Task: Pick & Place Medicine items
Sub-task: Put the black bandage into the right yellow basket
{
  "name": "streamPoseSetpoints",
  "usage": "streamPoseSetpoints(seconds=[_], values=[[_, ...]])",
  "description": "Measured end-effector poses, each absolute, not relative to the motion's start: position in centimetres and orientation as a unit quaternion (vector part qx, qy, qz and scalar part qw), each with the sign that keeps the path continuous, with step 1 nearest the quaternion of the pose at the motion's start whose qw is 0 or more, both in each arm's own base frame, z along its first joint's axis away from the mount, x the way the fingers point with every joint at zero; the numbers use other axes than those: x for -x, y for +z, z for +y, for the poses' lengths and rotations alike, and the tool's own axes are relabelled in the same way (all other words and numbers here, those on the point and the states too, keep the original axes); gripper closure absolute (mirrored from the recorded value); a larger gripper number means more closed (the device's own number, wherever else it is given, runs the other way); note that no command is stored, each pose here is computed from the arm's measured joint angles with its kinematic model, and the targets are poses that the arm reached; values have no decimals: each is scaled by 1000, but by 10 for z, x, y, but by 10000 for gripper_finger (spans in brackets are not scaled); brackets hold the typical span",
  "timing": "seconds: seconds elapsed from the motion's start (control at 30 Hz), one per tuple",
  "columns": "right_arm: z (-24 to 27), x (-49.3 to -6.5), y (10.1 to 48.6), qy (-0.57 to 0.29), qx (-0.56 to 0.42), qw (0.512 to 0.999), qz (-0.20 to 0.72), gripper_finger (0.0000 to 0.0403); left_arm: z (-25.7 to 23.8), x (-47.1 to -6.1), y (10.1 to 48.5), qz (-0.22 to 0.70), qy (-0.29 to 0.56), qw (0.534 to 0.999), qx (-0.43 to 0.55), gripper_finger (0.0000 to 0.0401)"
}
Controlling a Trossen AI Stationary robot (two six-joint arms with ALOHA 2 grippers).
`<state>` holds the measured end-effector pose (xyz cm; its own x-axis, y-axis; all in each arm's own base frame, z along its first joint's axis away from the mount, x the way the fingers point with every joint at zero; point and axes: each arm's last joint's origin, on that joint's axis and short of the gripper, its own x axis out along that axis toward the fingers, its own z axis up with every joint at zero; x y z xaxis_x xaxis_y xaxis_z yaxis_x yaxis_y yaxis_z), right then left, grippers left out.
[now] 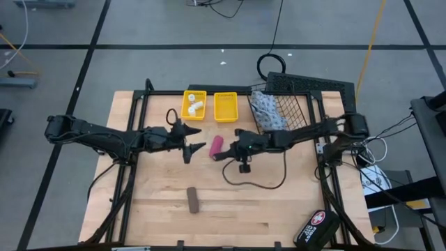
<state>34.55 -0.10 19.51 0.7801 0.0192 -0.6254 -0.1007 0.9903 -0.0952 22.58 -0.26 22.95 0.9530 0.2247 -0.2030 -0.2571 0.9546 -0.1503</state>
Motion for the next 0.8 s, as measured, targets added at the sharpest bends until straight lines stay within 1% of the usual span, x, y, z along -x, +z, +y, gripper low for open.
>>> streamPoseSetpoints(seconds=[0.13, 0.23, 0.33, 0.57, 0.8], values=[[-5, -337, 215, -14, 48, 949, 310, 352, -14, -236, 226, 89, 86, 992, -8, 93], [-6, -335, 221, -31, 53, 951, 303, 344, -19, -246, 220, 102, 74, 990, -54, 93], [-6, -335, 219, -29, 48, 951, 305, 338, -19, -261, 217, 115, 76, 988, -69, 93], [-5, -336, 221, -31, 40, 954, 296, 348, -20, -293, 204, 151, 71, 981, -103, 93], [-1, -336, 221, -26, 42, 954, 295, 347, -14, -305, 204, 156, 98, 978, -97, 97]])
